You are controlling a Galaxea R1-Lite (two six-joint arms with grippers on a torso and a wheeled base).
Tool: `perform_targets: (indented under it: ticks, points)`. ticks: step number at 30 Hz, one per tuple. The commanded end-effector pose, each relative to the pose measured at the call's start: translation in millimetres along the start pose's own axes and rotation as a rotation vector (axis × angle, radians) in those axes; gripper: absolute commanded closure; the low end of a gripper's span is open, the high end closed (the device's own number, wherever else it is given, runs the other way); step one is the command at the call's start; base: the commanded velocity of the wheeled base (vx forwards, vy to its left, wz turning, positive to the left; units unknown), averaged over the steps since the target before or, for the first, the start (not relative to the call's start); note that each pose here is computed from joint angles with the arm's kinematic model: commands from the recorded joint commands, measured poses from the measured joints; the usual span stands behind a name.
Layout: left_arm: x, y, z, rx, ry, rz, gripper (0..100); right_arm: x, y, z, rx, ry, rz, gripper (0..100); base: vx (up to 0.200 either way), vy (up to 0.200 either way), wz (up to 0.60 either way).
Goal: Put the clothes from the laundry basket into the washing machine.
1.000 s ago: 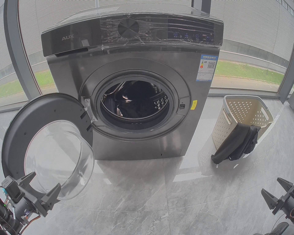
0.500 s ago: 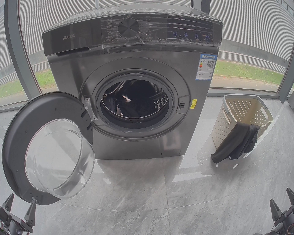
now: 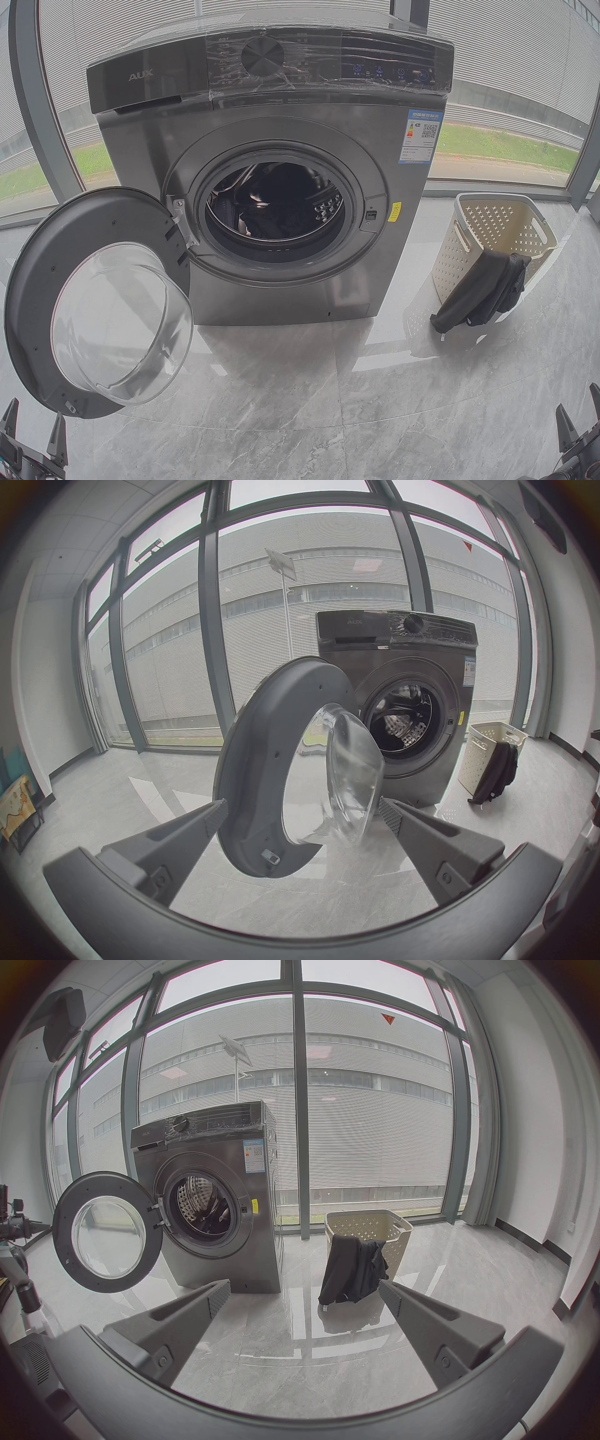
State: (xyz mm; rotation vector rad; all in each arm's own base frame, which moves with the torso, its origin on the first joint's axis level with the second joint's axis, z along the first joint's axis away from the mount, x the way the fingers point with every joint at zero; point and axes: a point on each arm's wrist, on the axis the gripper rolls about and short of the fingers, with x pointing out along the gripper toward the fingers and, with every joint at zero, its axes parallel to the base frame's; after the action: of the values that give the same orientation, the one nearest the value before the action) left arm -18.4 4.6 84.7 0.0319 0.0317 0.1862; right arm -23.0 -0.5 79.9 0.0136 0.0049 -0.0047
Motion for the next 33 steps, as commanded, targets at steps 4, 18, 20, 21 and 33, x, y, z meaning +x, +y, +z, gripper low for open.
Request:
perform_targets:
  ticks: [4, 18, 20, 21, 33]
  points:
    - [-4.3, -2.6, -3.4, -0.032, -0.05, -0.144, 0, 0.9, -0.1, -4.1, 0.0, 0.012, 0.0, 0, 0.0, 0.0, 0.0]
    - [-4.6, -3.1, -9.1, -0.06, -0.029, -0.148, 0, 0.9, -0.1, -4.1, 0.0, 0.012, 0.0, 0, 0.0, -0.171, 0.0]
    - [-4.6, -3.1, -8.9, -0.059, -0.031, -0.148, 0, 0.9, 0.0, -4.1, -0.001, 0.012, -0.002, 0, 0.0, -0.2, 0.0]
    - [-4.6, -3.1, -8.9, -0.06, -0.031, -0.148, 0, 0.9, -0.1, -4.1, 0.0, 0.012, 0.0, 0, 0.0, -0.2, 0.0]
    - [-4.6, -3.1, -8.9, -0.06, -0.031, -0.148, 0, 0.9, 0.0, -4.1, -0.001, 0.012, -0.002, 0, 0.1, 0.0, 0.0]
